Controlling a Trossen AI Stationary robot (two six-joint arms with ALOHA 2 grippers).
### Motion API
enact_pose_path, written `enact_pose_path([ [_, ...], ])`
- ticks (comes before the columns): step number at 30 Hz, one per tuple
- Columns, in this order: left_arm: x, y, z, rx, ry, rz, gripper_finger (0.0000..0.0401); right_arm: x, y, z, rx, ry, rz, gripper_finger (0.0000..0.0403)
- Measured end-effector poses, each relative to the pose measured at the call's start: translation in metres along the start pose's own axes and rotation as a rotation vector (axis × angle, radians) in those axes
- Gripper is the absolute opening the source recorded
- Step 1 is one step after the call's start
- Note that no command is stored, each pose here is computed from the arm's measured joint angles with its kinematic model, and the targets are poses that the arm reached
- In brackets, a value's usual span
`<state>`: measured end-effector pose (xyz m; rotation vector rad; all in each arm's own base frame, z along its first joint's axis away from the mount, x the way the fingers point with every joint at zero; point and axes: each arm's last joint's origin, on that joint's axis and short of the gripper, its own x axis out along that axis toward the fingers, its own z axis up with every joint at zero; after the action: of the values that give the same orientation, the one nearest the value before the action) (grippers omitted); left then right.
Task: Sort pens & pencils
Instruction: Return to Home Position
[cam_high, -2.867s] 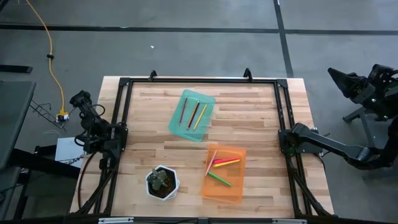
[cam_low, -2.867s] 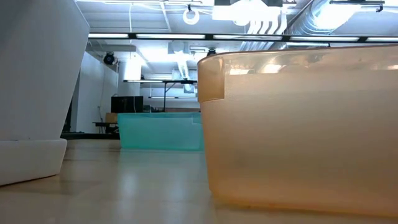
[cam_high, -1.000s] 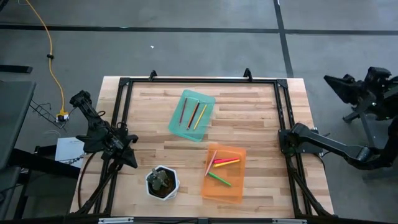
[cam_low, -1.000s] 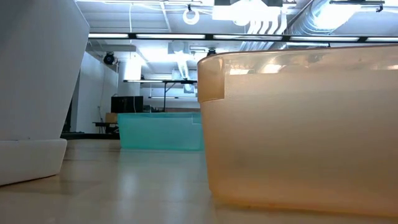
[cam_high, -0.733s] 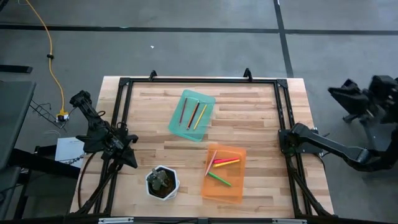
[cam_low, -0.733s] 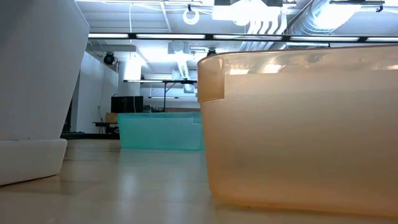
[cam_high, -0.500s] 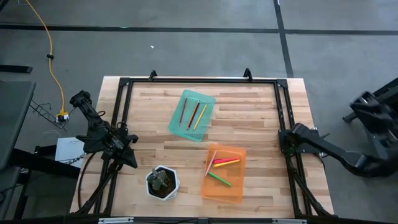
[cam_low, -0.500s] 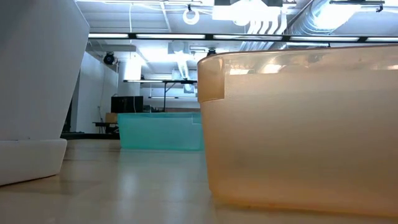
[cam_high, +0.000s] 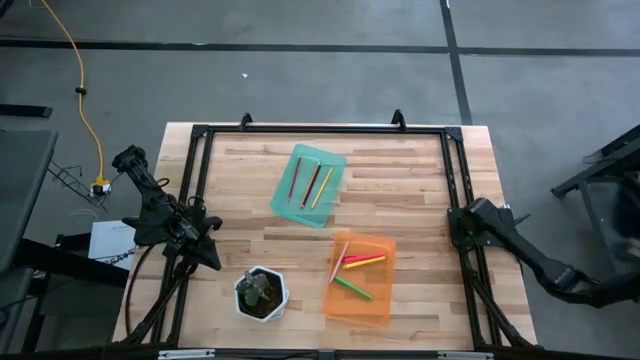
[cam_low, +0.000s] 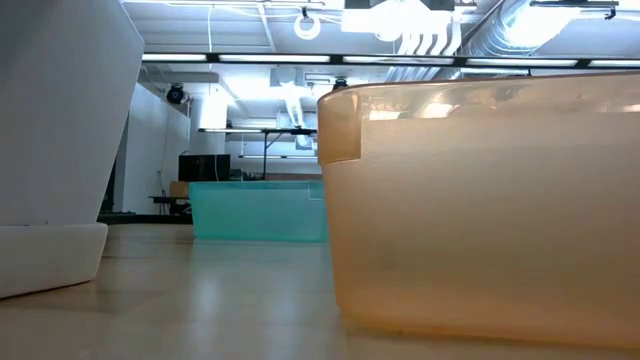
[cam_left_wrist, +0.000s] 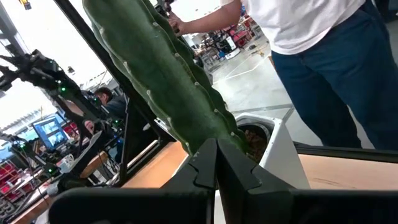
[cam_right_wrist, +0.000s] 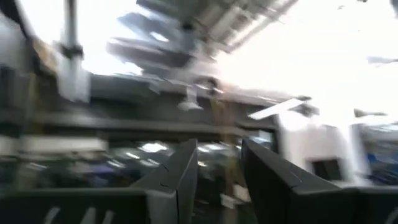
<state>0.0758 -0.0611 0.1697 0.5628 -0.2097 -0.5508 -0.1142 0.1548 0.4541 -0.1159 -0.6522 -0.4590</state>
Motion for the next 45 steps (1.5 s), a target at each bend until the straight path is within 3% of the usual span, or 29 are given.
enact_pose_path([
  [6, 0.000, 0.000, 0.000, 0.000, 0.000, 0.000, 0.0001, 0.019, -0.016, -0.046, -0.085, 0.111, -0.183, 0.0117],
  [12, 0.000, 0.000, 0.000, 0.000, 0.000, 0.000, 0.0001, 0.031, -0.030, -0.083, -0.145, 0.066, -0.339, 0.0117],
  [15, 0.000, 0.000, 0.000, 0.000, 0.000, 0.000, 0.0001, 0.050, -0.039, -0.098, -0.219, 0.029, -0.334, 0.0117],
  [25, 0.000, 0.000, 0.000, -0.001, 0.001, 0.003, 0.0001, 0.077, -0.084, -0.179, -0.191, 0.015, -0.352, 0.0117],
  [35, 0.000, 0.000, 0.000, -0.001, 0.000, 0.004, 0.0001, 0.074, -0.119, -0.254, -0.144, 0.127, -0.372, 0.0117],
  [45, 0.000, 0.000, 0.000, -0.001, 0.001, 0.004, 0.0001, 0.059, -0.140, -0.308, -0.202, 0.242, -0.456, 0.0117],
])
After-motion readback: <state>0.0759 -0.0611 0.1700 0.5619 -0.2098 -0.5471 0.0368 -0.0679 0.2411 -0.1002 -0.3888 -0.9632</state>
